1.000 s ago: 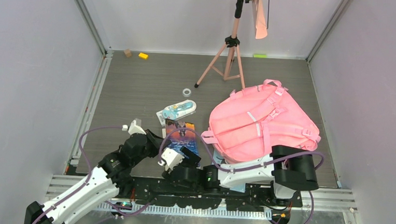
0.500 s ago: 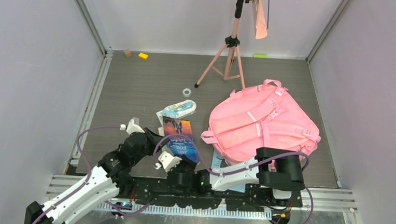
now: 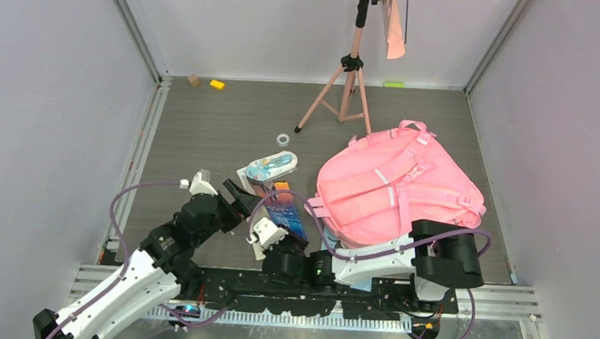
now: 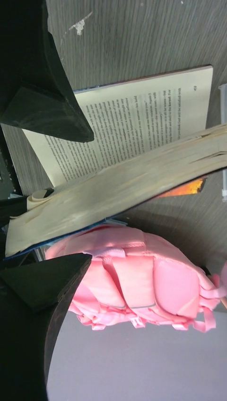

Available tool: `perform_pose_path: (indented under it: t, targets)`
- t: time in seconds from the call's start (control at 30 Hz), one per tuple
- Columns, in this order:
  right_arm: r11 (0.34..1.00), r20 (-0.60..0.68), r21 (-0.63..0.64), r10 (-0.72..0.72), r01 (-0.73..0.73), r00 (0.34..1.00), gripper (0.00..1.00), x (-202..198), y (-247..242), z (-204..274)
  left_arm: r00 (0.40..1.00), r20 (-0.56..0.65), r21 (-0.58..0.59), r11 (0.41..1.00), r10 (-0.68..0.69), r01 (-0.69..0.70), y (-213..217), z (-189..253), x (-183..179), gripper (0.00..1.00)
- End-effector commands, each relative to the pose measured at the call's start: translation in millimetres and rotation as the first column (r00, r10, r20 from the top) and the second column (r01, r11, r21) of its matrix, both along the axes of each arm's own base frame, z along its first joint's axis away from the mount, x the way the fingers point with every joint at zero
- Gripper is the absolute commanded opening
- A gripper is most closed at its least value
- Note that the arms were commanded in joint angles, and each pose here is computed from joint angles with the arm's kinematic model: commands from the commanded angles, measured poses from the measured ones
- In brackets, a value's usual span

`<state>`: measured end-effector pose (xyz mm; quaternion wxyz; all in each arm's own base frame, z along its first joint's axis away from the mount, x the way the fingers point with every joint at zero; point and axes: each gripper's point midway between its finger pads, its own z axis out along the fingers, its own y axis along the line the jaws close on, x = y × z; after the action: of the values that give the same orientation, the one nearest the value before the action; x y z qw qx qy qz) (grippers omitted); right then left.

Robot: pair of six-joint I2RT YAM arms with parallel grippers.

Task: Pack the student bag
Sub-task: Pick up the book from the center of the board.

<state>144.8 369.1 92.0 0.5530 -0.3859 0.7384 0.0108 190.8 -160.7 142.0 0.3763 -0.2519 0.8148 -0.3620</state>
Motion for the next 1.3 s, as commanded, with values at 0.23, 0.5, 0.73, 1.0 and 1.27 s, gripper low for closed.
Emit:
perform_pose_path:
  t: [0.23, 0.5, 0.73, 1.0, 1.27]
  targets:
    - [0.973, 0.036, 0.219, -0.08, 0.07, 0.996, 0.0, 9.6, 8.8, 52.7, 0.999, -0.015, -0.08, 0.996, -0.051, 0.05, -30.0, -18.4, 13.2, 1.0]
    - [0.981, 0.035, 0.191, -0.024, 0.017, 0.999, 0.0, 5.6, 8.9, 47.1, 0.999, -0.031, -0.128, 0.992, -0.026, 0.022, -38.6, -30.8, 23.9, 0.97]
    - [0.983, 0.048, 0.18, 0.017, -0.026, 0.999, 0.0, 3.6, 7.0, 50.1, 0.998, -0.038, -0.175, 0.983, 0.05, -0.056, -29.5, -34.6, 26.8, 0.52]
    - [0.98, -0.018, 0.166, 0.111, -0.107, 0.994, 0.54, -10.1, 3.9, 59.8, 0.992, -0.036, -0.221, 0.967, 0.119, -0.124, -13.3, -33.4, 21.9, 0.11]
    - [0.934, -0.267, 0.305, 0.273, -0.187, 0.924, 0.88, -34.6, -17.9, 96.4, 0.989, 0.132, -0.247, 0.968, 0.074, -0.039, -11.9, 1.4, 18.8, 0.0]
